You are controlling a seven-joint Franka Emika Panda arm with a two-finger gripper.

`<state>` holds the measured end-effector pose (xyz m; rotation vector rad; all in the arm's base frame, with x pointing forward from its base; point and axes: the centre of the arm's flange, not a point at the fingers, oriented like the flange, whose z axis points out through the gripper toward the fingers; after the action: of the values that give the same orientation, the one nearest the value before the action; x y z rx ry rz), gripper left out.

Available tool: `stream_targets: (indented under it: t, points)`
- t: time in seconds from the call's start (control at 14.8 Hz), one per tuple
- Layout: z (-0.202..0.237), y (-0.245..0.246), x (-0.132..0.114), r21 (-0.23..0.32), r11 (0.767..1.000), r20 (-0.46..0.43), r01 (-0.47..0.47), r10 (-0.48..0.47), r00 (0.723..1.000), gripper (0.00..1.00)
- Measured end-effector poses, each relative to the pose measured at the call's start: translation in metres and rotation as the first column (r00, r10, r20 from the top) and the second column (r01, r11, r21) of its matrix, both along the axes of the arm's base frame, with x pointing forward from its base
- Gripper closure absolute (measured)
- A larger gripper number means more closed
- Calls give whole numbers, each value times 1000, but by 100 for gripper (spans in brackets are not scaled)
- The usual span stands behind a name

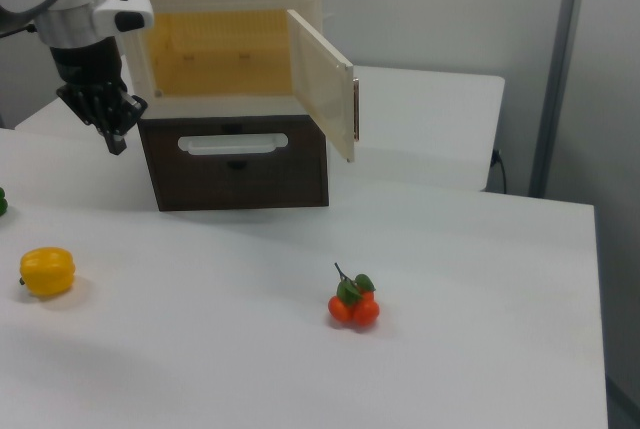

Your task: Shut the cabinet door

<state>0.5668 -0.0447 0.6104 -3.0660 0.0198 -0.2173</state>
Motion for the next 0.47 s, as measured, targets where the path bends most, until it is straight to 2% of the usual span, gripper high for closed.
stream_targets:
  t: [0.07, 0.14, 0.2, 0.27, 0.34, 0.47]
  points:
    - [2, -15, -1, 0, 999, 10, 34, -34, 999, 99]
    - [8, -41, 0, 3, 993, 55, 114, -114, 992, 99]
    - [16, -71, 1, 8, 980, 125, 198, -198, 972, 99]
    - [25, -103, 0, 18, 961, 202, 277, -275, 940, 99]
    - [34, -133, -3, 54, 937, 271, 346, -347, 898, 99]
    - [52, -187, -11, 181, 876, 414, 447, -480, 773, 99]
